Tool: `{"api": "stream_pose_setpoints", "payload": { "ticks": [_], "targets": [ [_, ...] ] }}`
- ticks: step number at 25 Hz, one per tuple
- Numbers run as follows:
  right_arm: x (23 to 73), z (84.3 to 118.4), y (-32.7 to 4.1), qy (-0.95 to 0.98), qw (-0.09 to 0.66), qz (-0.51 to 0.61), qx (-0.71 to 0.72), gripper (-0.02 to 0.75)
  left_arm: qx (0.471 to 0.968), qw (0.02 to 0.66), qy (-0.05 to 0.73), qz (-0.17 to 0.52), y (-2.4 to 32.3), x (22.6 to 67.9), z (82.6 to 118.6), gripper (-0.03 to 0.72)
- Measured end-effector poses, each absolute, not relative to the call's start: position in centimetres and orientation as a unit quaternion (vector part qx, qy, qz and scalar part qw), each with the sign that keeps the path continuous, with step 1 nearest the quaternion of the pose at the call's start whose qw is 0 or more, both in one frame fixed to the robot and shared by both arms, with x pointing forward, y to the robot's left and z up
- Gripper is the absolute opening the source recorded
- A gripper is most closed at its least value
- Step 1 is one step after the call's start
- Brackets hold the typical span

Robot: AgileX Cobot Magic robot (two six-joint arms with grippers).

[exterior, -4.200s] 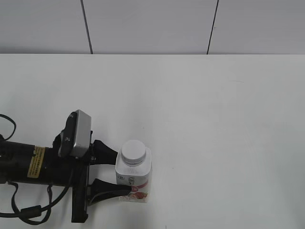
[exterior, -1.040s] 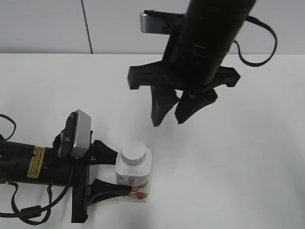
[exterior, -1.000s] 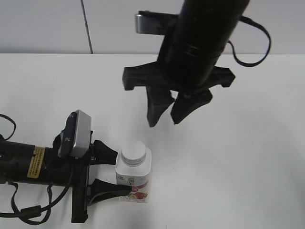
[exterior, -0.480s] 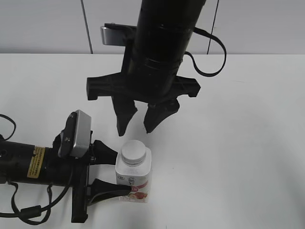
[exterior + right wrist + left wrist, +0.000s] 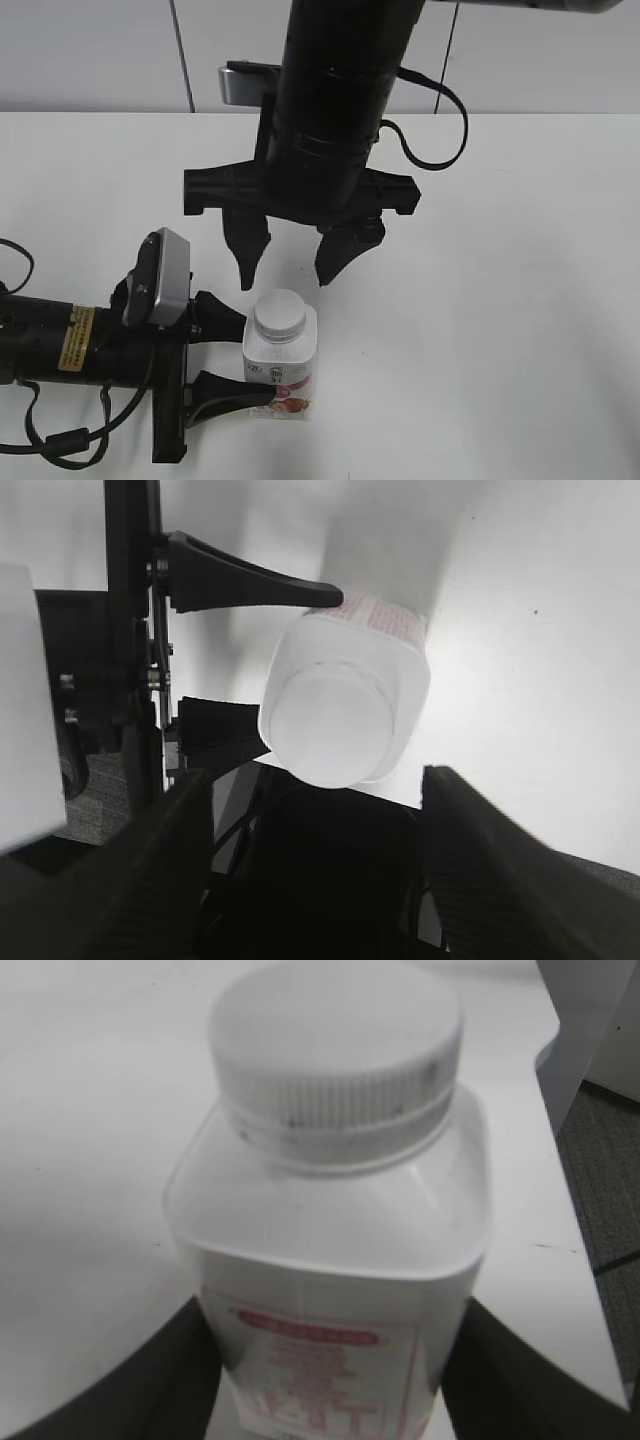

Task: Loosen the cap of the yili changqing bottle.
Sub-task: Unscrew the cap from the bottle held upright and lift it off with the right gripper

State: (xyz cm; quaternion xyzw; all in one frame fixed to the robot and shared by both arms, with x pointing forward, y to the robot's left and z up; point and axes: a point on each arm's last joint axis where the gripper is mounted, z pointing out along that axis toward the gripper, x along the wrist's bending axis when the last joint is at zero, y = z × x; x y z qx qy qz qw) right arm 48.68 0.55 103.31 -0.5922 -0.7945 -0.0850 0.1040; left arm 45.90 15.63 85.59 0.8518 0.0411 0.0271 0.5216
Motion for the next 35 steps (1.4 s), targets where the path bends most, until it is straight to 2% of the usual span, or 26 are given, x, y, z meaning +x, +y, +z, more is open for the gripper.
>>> {"api": "stream_pose_setpoints", "payload": {
  "ticks": [6, 14, 26, 35],
  "targets": [
    [48.8, 103.2, 0.5, -0.794, 0.095, -0.082, -0.595, 0.511, 0.852, 0.521, 0.042, 0.028, 15.6, 45.9, 85.6, 0.412],
    [49.4, 100.8, 1.1, -0.792, 0.100, -0.054, -0.600, 0.511, 0.852, 0.521, 0.042, 0.028, 15.6, 45.9, 85.6, 0.412],
    [49.5, 100.7, 1.2, -0.792, 0.098, -0.054, -0.600, 0.511, 0.852, 0.521, 0.043, 0.028, 15.6, 45.9, 85.6, 0.412],
    [49.7, 99.4, 1.4, -0.792, 0.099, -0.037, -0.601, 0.511, 0.852, 0.521, 0.043, 0.028, 15.6, 45.9, 85.6, 0.412]
  ]
}}
